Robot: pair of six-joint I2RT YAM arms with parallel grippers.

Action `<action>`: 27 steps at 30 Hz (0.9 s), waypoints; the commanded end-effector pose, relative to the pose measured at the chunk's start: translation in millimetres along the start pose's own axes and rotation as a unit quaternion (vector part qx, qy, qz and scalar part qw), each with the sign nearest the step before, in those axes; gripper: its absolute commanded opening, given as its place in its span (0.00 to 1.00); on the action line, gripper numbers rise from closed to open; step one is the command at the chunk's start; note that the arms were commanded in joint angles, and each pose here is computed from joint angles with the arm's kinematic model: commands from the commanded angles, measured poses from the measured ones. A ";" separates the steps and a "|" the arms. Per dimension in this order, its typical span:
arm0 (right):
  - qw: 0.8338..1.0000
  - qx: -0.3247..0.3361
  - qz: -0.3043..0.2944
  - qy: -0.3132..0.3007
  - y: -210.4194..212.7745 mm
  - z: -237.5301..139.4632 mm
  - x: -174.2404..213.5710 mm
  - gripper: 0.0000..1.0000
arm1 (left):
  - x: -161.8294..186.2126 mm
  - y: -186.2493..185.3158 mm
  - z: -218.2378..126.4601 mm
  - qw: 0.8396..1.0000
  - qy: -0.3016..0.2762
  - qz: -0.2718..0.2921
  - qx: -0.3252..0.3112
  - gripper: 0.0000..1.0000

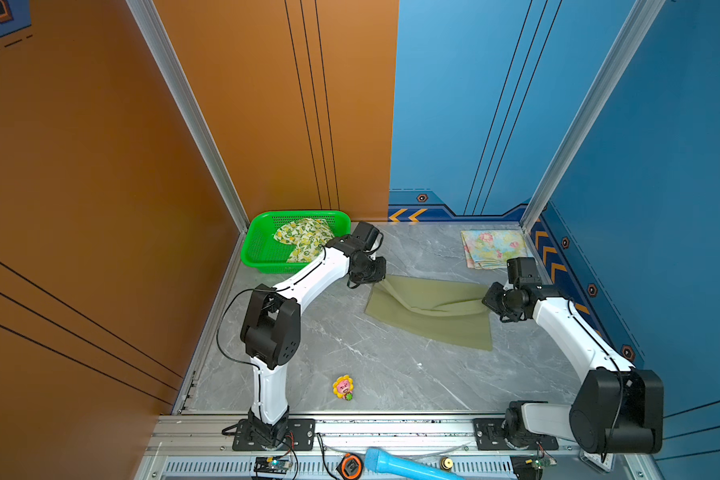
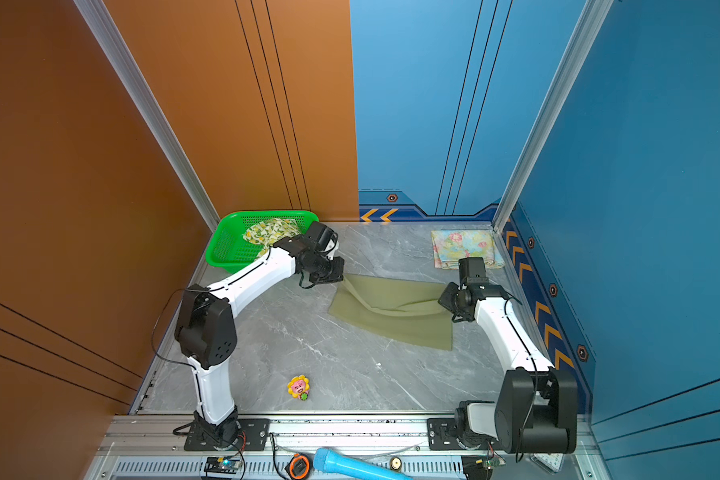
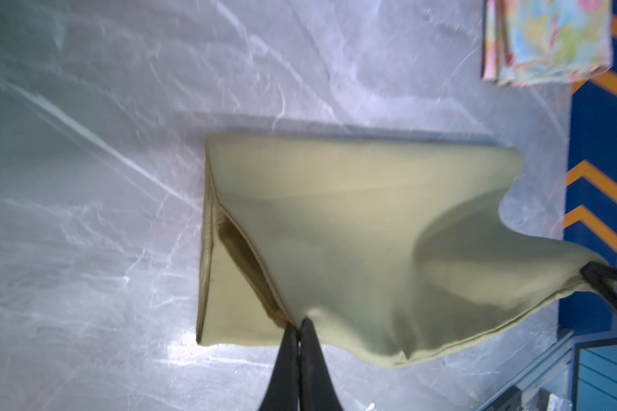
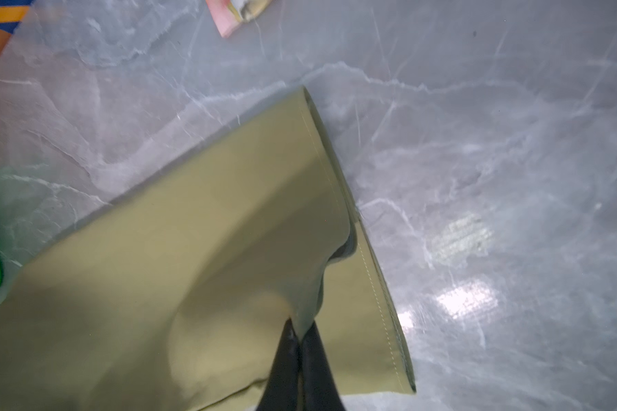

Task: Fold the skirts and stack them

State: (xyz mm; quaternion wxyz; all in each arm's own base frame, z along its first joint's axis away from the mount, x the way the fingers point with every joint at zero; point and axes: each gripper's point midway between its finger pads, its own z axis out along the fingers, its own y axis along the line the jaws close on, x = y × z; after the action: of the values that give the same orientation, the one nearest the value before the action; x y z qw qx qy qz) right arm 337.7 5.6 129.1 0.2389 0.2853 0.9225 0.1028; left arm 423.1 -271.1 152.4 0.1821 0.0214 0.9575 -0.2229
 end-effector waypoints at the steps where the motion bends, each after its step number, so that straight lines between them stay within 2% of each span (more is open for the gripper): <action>1: 1.000 0.000 -0.005 -0.007 10.5 -0.2 -28.9 0.00 | -20.3 4.6 0.3 1.000 0.008 0.000 0.002 0.00; 6: 0.999 -0.017 0.000 -0.028 31.7 6.1 -82.6 0.00 | -62.0 1.5 2.5 0.999 -0.017 -0.010 0.027 0.00; 12: 0.999 -0.037 0.004 -0.036 49.2 8.2 -113.5 0.00 | -86.1 -8.5 6.4 0.998 -0.033 -0.012 0.051 0.00; 18: 0.999 -0.041 -0.003 -0.036 46.2 -2.8 -99.4 0.00 | -79.4 -10.7 3.3 0.998 -0.026 -0.009 0.055 0.00; 27: 0.999 -0.036 -0.004 -0.030 19.8 -25.4 -43.1 0.00 | -31.7 -3.7 -8.9 1.000 0.000 0.009 0.025 0.00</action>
State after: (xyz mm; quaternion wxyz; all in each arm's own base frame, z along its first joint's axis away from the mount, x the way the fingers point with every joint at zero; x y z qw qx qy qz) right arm 385.6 -9.3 178.6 0.2860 0.2849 0.9057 0.1297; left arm 466.2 -268.5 153.5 0.1690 0.0117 0.9539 -0.2476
